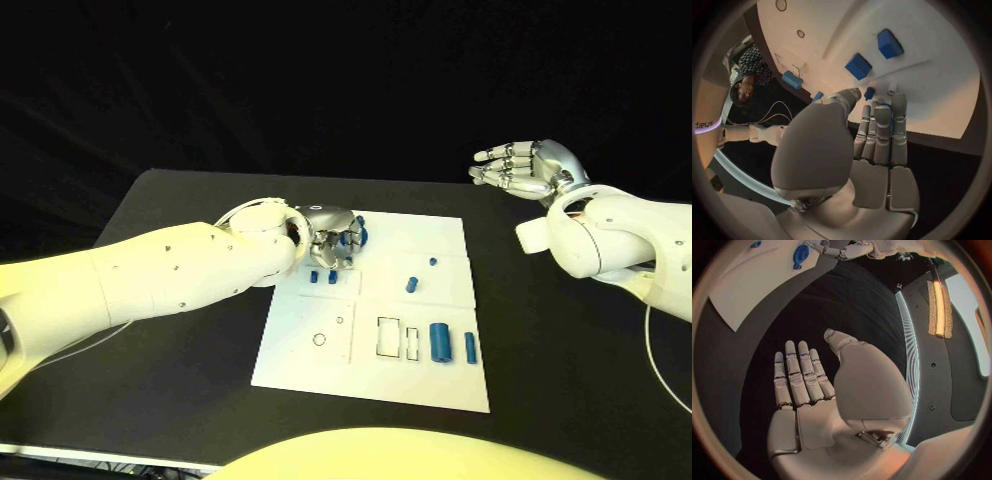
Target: Assemble the parts on the task board
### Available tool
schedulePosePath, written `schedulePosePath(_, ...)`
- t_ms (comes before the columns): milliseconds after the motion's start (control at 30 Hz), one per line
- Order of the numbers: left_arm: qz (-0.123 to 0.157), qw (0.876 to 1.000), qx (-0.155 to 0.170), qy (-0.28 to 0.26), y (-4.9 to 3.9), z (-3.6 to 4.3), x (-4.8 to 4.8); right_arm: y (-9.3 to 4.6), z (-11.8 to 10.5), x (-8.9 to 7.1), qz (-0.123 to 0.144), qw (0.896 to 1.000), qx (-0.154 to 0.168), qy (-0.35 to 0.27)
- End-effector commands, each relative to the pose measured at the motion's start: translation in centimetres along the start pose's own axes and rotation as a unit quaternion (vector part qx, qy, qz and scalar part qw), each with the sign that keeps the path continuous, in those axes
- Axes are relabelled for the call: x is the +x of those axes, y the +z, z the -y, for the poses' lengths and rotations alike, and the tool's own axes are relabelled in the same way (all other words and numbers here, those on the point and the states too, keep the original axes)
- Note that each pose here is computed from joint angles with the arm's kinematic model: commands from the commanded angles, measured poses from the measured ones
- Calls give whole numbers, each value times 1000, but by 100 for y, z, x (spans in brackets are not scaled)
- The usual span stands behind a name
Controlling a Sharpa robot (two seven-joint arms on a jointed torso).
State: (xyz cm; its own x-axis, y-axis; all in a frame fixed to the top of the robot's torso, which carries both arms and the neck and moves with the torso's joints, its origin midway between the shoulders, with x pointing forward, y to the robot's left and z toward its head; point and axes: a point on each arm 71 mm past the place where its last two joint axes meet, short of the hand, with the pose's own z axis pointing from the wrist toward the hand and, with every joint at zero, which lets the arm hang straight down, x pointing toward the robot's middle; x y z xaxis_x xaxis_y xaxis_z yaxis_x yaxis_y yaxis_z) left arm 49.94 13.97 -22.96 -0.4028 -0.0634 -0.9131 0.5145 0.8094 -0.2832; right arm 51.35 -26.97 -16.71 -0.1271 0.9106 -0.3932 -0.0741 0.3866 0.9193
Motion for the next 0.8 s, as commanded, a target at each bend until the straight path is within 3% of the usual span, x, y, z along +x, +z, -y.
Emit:
schedulePosePath(33, -16, 1000, -7, 13, 9, 0, 24, -4, -10, 17, -9, 1000, -6, -2)
schedulePosePath(800, -23, 1000, -12, 12, 61, 8, 71, -5, -15, 29, -11, 1000, -7, -1)
